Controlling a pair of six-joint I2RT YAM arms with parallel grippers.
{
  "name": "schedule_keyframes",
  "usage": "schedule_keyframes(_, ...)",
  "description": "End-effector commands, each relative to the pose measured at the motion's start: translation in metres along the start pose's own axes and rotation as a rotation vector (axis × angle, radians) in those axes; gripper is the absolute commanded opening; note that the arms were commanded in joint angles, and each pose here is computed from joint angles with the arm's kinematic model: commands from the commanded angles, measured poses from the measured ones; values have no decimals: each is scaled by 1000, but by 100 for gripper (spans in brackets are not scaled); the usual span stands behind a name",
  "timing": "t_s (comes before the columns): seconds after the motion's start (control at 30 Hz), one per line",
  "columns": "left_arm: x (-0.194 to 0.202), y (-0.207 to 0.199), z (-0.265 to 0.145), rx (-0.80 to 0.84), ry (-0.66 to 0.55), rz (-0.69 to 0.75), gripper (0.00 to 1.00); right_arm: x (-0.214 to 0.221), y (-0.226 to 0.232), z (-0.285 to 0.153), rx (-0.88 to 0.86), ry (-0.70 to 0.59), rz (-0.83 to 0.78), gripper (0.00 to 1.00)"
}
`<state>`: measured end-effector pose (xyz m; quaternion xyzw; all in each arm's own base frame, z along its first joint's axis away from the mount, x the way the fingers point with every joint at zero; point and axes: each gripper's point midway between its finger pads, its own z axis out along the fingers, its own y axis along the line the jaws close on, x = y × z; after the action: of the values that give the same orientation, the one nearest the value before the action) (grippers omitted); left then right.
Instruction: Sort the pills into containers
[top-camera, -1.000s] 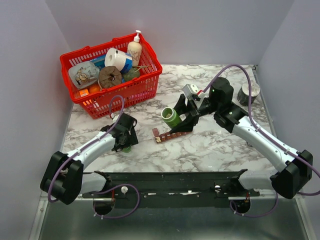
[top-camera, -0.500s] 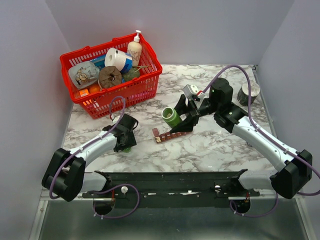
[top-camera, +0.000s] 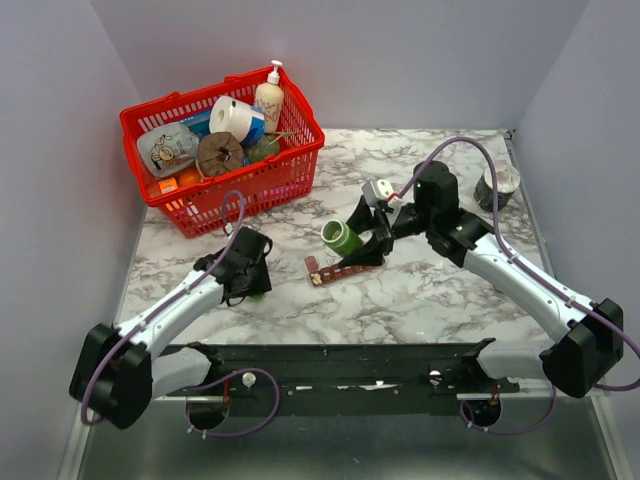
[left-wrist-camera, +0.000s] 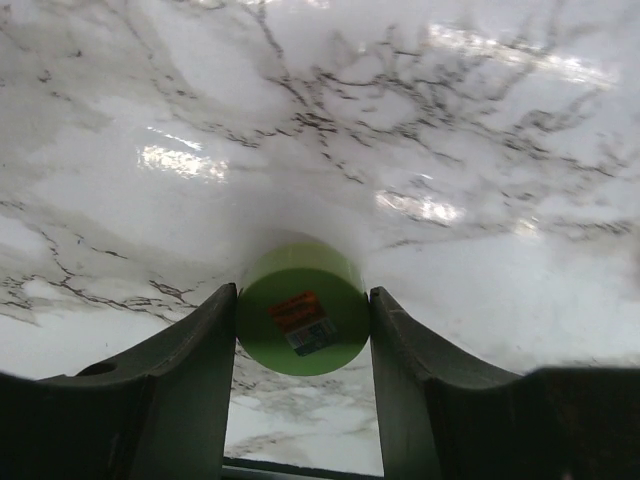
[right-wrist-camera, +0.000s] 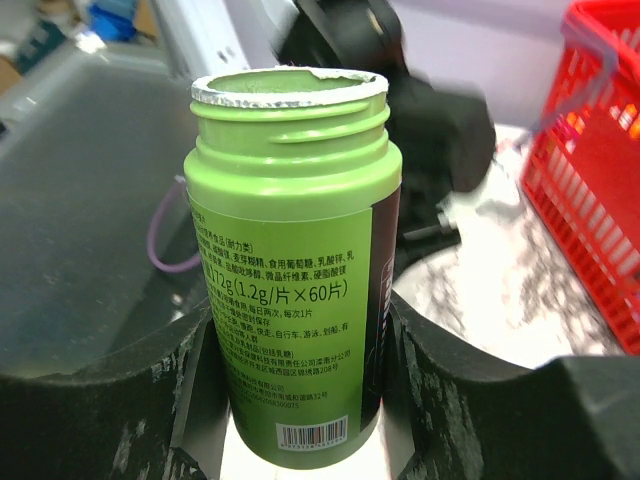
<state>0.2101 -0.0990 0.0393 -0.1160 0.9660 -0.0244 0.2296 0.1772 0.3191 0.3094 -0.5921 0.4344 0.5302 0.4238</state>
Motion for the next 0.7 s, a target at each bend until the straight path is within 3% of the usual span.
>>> schedule_keyframes(0.0,-26,-65,-62,408,-97,150,15,33,-11,-7,69,91,-92,1)
schedule_keyframes(0.17,-47,-113,-135,732,-141,156,12,77,-16,-14,110,189,-166,1)
schedule_keyframes(0.33,-53,-156,-191,1057,-48,113,10,94,-30,-20,165,256,-185,1)
schedule_keyframes(0.67,-71,-186,-246,1338,22,34,10,111,-58,-31,290,362,-170,1)
